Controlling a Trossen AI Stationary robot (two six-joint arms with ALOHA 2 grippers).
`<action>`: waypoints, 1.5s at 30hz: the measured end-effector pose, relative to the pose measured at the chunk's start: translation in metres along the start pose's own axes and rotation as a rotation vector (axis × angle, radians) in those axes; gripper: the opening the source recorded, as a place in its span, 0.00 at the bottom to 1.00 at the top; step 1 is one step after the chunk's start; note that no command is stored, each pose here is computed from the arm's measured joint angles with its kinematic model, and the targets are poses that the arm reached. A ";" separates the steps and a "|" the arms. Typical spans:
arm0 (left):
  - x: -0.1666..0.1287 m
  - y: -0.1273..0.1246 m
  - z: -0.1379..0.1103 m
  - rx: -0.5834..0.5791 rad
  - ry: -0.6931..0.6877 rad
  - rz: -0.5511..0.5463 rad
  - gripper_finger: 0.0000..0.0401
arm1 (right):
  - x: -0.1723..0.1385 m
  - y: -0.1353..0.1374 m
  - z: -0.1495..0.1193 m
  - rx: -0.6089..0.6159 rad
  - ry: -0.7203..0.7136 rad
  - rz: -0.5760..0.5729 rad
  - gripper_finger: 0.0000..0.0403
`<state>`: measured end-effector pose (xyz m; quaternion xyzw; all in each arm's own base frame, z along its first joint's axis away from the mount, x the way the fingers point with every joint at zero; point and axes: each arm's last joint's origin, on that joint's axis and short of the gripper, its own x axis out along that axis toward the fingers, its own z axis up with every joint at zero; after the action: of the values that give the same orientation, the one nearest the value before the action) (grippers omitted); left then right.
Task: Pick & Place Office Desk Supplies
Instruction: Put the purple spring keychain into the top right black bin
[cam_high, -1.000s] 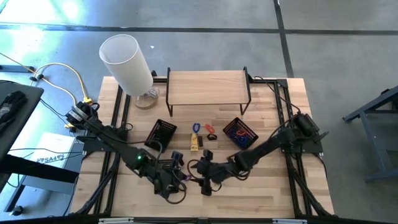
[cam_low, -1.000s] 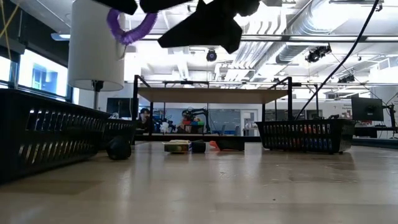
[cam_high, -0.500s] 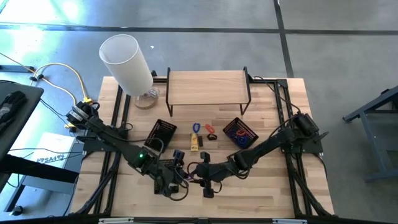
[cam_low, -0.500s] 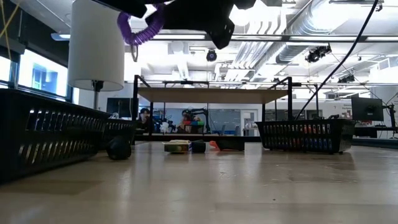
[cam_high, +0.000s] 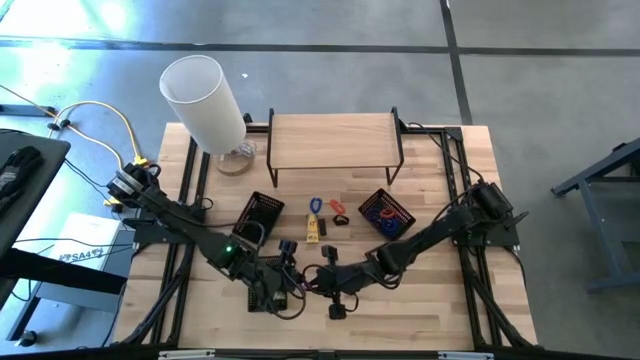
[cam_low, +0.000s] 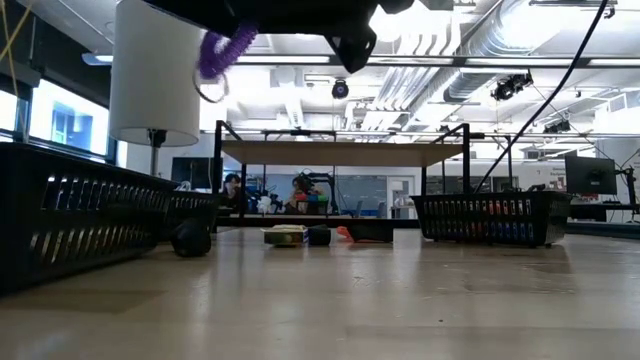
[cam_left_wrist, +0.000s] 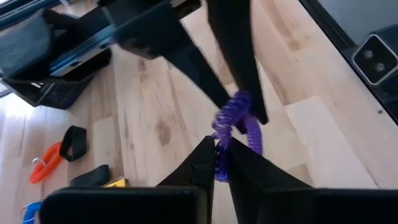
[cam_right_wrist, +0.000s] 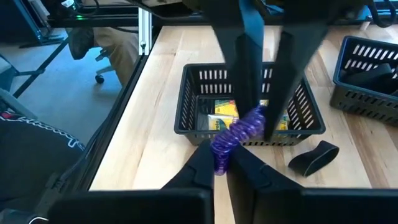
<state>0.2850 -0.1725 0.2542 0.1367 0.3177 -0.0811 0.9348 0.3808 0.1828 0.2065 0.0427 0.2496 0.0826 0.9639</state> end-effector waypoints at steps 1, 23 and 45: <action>0.000 0.000 0.000 -0.002 -0.001 0.003 0.09 | 0.000 0.000 0.000 -0.001 0.000 0.001 0.02; -0.002 -0.005 0.001 -0.063 -0.011 -0.008 0.43 | -0.082 -0.010 -0.038 0.300 0.449 -0.631 0.01; -0.010 -0.024 -0.001 -0.020 -0.022 -0.056 0.43 | -0.111 -0.109 -0.019 0.531 0.613 -0.957 0.01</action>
<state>0.2708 -0.1945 0.2550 0.1176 0.3120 -0.1054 0.9369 0.2907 0.0563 0.2298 0.1387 0.5181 -0.4144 0.7353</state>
